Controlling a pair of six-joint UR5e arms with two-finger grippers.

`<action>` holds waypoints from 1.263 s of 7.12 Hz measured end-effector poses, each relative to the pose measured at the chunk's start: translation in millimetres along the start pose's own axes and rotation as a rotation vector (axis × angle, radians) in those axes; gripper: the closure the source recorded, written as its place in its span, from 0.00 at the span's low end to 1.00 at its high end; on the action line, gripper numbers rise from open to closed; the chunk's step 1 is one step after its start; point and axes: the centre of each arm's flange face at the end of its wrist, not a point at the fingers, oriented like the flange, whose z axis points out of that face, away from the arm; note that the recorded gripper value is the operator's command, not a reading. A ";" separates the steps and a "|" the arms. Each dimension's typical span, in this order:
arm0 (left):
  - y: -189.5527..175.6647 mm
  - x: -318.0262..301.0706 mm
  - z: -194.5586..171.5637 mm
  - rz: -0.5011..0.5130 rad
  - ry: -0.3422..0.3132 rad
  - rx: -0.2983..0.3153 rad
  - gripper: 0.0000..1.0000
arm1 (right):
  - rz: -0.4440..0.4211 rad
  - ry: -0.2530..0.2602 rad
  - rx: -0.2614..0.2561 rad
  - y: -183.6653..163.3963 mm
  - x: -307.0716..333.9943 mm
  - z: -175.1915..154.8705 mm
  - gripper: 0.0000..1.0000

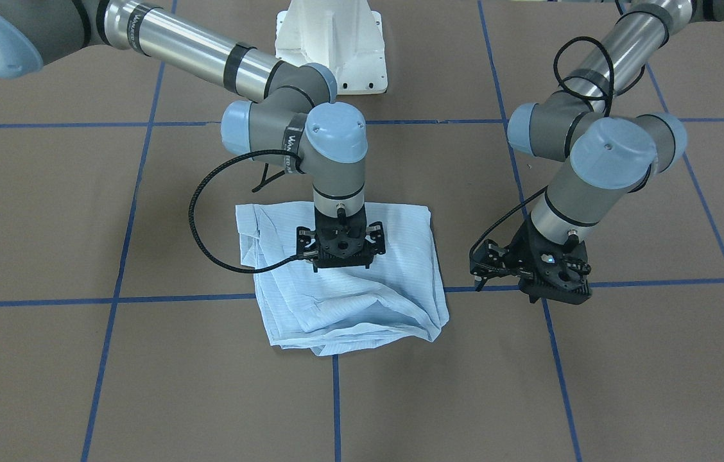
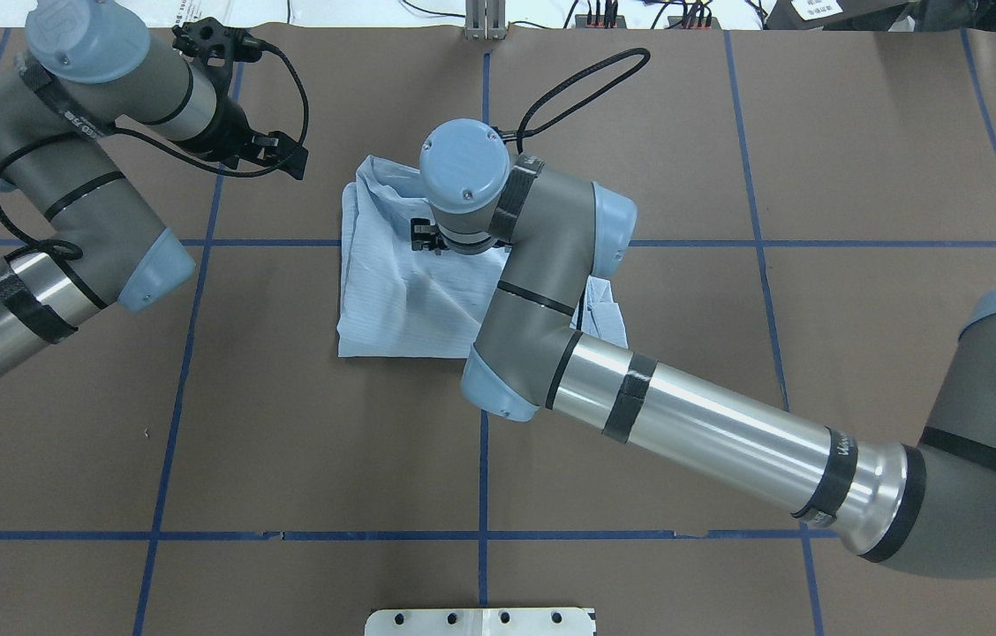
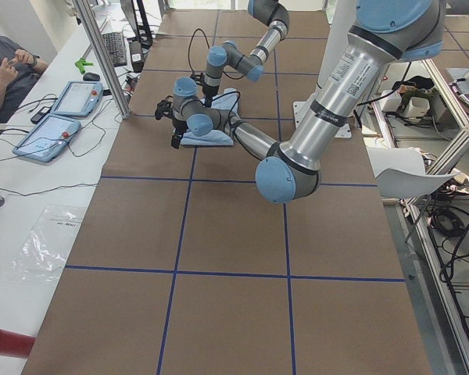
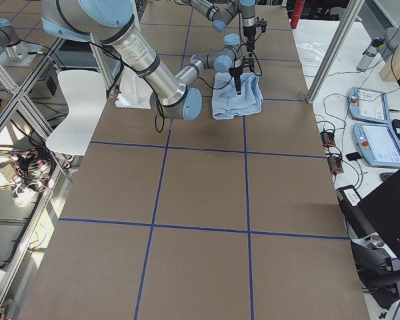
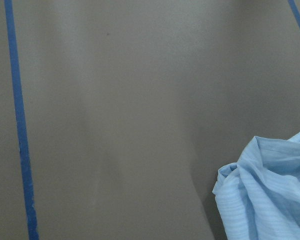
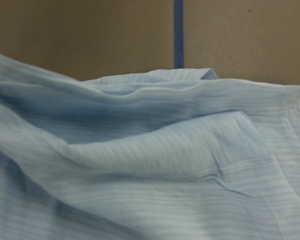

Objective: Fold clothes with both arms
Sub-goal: 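Press and smooth the folded shirt with the right gripper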

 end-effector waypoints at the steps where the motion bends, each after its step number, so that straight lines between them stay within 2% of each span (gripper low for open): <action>1: 1.1 -0.6 0.2 -0.001 0.003 -0.005 0.00 | -0.012 0.025 0.021 -0.5 -13.7 9.3 0.00; 4: 2.1 0.7 -3.1 0.004 0.014 -0.012 0.00 | -0.022 0.102 0.153 -22.9 -11.0 47.4 0.00; 6: 2.0 1.9 -5.3 0.005 0.018 -0.012 0.00 | 0.010 0.176 0.237 -67.8 20.8 51.2 0.00; 8: 3.1 4.0 -8.6 0.006 0.025 -0.014 0.00 | 0.045 0.168 0.292 -107.8 37.8 32.9 0.00; 9: 4.9 3.8 -10.7 0.007 0.027 -0.013 0.00 | 0.051 0.152 0.297 -114.2 37.8 27.4 0.00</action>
